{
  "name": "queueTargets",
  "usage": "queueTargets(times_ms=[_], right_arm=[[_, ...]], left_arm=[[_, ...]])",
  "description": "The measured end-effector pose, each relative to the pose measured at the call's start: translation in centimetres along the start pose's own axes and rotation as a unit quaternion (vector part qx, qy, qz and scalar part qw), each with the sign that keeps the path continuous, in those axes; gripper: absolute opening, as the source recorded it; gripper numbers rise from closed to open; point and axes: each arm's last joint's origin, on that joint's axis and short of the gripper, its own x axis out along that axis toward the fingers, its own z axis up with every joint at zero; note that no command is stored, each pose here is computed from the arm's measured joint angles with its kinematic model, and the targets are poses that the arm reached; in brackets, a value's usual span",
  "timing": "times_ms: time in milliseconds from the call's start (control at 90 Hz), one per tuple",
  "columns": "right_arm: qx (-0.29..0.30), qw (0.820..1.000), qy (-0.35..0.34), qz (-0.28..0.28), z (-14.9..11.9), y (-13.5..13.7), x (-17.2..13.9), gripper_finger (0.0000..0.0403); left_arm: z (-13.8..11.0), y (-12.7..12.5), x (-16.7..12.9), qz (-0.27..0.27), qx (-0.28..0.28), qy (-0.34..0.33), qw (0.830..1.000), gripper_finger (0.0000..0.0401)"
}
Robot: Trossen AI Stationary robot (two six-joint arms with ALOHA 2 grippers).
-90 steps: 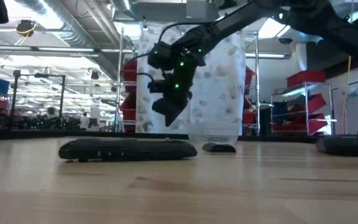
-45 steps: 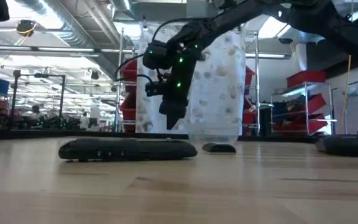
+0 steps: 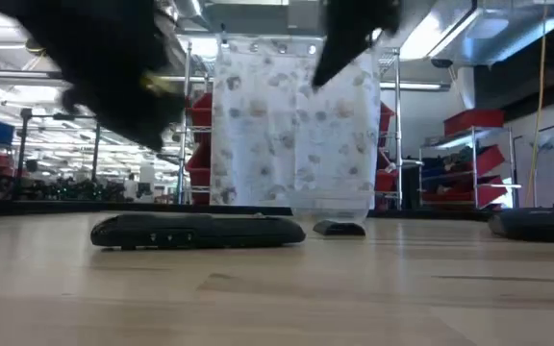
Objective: Insert battery
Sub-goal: Insert the white battery into the remote control
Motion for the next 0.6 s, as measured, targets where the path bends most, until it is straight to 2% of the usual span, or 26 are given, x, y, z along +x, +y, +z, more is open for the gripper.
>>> queueTargets(times_ms=[78, 189, 244, 300, 389, 478, 600], right_arm=[[0.031, 0.998, -0.052, 0.007, -1.4, 2.6, -1.5, 0.0000], [0.068, 0.988, -0.136, -0.012, -2.8, 5.8, -2.1, 0.0000], [0.077, 0.984, -0.163, -0.015, -3.6, 7.2, -1.8, 0.0000], [0.083, 0.980, -0.182, -0.012, -4.3, 8.2, -1.9, 0.0000], [0.102, 0.975, -0.197, -0.013, -5.2, 9.0, -2.3, 0.0000], [0.104, 0.975, -0.197, -0.017, -6.1, 9.7, -2.6, 0.0000], [0.114, 0.971, -0.210, -0.016, -6.7, 10.4, -3.4, 0.0000]], left_arm=[[2.3, 0.0, 3.6, -0.024, 0.005, 0.046, 0.999, 0.0052], [5.5, 0.2, 7.9, -0.157, -0.009, 0.083, 0.984, 0.0087], [6.6, 0.7, 9.4, -0.199, -0.036, 0.083, 0.976, 0.0102], [7.4, 1.4, 10.5, -0.211, -0.068, 0.076, 0.972, 0.0113], [7.9, 2.2, 11.8, -0.197, -0.093, 0.065, 0.974, 0.0126], [8.1, 2.0, 12.9, -0.202, -0.099, 0.048, 0.973, 0.0137], [7.8, 0.7, 14.1, -0.241, -0.092, 0.028, 0.966, 0.0156]])
